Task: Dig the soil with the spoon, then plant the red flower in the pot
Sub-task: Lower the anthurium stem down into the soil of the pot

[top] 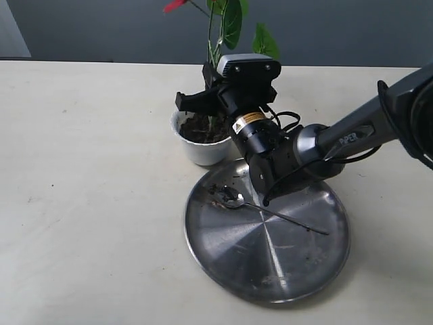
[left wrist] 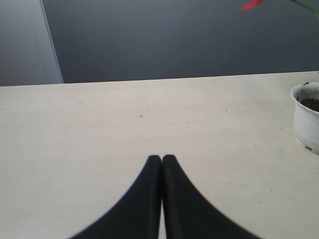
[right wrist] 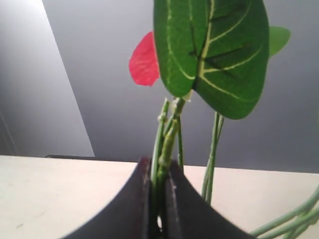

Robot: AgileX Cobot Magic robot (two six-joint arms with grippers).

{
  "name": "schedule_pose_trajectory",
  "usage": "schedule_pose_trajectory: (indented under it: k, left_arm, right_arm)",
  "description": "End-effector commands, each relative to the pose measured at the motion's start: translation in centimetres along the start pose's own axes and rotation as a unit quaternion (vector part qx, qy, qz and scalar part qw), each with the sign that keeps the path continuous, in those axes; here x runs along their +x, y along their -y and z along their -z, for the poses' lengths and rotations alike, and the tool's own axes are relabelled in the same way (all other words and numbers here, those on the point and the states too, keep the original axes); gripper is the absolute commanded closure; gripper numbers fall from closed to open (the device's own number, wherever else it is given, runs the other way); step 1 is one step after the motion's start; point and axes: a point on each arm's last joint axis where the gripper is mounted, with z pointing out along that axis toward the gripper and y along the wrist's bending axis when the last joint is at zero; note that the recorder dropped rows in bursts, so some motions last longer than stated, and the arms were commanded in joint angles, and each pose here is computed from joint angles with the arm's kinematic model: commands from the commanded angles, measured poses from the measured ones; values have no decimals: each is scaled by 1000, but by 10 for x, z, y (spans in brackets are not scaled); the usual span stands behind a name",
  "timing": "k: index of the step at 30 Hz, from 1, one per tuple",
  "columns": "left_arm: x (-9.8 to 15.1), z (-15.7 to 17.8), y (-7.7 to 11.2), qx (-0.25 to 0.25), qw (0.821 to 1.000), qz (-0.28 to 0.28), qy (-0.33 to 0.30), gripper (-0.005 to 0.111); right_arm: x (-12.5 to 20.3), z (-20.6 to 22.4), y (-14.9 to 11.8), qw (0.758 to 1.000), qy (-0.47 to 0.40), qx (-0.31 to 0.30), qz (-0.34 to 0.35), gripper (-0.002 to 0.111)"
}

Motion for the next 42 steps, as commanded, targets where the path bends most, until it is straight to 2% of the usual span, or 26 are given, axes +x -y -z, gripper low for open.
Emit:
schedule_pose_trajectory:
  k: [1, 16, 23, 32, 39, 42]
  left_arm:
    - [-1, 0, 0, 3, 1000, 1, 3, 105]
    - [-1, 0, 0, 3, 1000, 1, 3, 105]
    - [-1, 0, 0, 3, 1000, 1, 3, 105]
    - [-1, 0, 0, 3, 1000, 1, 3, 105]
    - [-1, 0, 0, 3, 1000, 1, 3, 105]
    - [-1, 0, 0, 3, 1000, 1, 3, 105]
  right_arm:
    - [3, -1, -2, 1000, -19, -21, 11, 109]
    - [11, 2, -8, 996, -89, -26, -8, 109]
    - [5, 24, -1, 996, -84, -20, -4, 109]
    - [17, 48, 5, 989, -144, -23, 4, 109]
    - [23, 51, -1, 982, -179, -57, 1, 109]
    - [28, 53, 2, 977, -210, -35, -18, 109]
